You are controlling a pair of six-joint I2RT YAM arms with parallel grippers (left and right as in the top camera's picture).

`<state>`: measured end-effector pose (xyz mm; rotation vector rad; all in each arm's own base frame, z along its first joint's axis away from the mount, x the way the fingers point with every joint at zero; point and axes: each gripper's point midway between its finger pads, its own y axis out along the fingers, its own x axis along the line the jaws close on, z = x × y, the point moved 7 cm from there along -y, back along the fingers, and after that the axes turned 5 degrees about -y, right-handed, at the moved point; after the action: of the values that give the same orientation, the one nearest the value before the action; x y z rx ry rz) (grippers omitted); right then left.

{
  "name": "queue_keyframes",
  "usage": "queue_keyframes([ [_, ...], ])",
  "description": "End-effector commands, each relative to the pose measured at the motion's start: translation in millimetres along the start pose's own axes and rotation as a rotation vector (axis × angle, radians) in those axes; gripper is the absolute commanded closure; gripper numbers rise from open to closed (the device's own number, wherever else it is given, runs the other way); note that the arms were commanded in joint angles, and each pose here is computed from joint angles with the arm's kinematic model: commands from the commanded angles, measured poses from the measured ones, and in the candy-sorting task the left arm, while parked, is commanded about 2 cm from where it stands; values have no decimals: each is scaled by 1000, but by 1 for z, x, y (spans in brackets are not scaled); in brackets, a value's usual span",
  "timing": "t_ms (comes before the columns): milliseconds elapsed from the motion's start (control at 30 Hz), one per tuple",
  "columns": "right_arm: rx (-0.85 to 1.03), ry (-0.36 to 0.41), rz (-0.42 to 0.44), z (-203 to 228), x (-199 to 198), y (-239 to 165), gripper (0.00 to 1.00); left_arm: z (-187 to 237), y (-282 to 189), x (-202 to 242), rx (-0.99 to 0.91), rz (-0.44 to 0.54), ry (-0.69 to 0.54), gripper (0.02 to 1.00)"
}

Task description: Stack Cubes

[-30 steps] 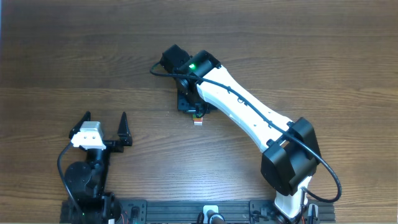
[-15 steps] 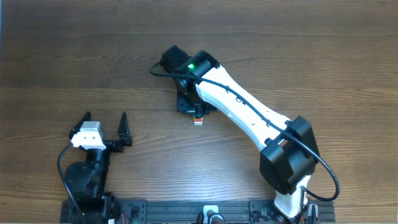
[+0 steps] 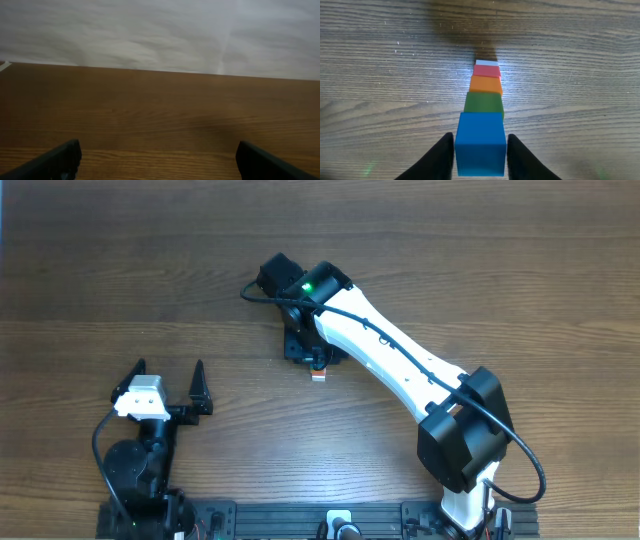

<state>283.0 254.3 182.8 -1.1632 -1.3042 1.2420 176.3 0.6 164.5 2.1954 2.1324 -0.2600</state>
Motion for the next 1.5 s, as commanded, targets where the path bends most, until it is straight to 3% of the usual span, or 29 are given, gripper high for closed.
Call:
queue_keyframes([
  [33, -7, -10, -5, -2, 6, -1, 518, 1, 0, 0, -1, 4, 14, 20],
  [267, -35, -10, 7, -6, 5, -1, 9, 1, 0, 0, -1, 4, 14, 18],
  [567, -236, -100, 31, -40, -1, -14, 9, 1, 0, 0, -2, 4, 14, 18],
  [733, -441, -76, 140, -74, -39, -53, 9, 1, 0, 0, -1, 4, 14, 18],
  [933, -641, -98, 146, -88, -82, -114, 7, 1, 0, 0, -1, 4, 14, 18],
  [1200, -799, -34, 254, -58, -145, -167, 9, 1, 0, 0, -1, 4, 14, 18],
  [1433, -861, 37, 269, -14, -189, -144, 7, 1, 0, 0, -1, 4, 14, 18],
  [1500, -869, 25, 274, -1, -198, -134, 7, 1, 0, 0, -1, 4, 14, 18],
])
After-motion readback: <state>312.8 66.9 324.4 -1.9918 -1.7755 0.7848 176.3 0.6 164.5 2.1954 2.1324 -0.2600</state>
